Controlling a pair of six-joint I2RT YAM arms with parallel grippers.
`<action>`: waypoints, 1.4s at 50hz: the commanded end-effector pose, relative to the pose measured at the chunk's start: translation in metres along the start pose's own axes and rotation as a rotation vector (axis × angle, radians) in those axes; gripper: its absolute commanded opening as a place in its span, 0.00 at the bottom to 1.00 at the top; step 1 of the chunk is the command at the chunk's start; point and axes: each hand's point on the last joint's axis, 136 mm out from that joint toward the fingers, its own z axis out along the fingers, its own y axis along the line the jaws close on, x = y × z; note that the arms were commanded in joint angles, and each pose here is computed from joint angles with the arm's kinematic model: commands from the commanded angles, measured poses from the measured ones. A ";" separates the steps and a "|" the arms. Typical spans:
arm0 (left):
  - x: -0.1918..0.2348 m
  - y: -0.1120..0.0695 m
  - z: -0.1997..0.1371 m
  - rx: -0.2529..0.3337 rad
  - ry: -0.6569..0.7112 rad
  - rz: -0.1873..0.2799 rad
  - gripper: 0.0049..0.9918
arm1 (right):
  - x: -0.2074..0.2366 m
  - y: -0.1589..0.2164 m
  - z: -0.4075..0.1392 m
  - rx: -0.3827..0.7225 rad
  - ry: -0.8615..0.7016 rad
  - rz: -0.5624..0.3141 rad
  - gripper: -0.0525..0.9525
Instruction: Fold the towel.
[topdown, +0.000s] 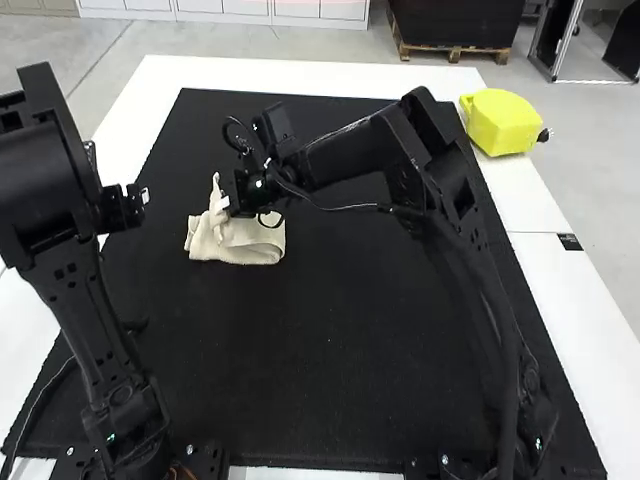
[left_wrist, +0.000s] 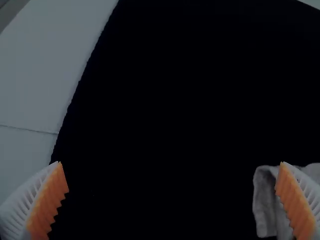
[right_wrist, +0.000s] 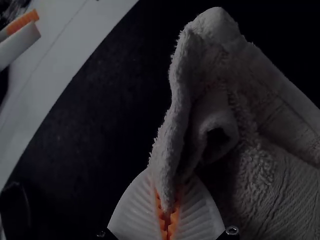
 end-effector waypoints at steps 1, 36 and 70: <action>-0.008 0.000 -0.006 -0.005 -0.025 0.029 0.98 | -0.014 0.021 0.005 -0.039 -0.020 0.008 0.16; -0.009 -0.004 -0.007 -0.001 -0.035 0.037 0.98 | -0.012 -0.009 -0.018 0.028 0.059 -0.037 0.72; -0.015 -0.004 -0.007 -0.003 -0.053 0.050 0.98 | 0.005 -0.021 -0.011 0.017 0.002 -0.070 0.03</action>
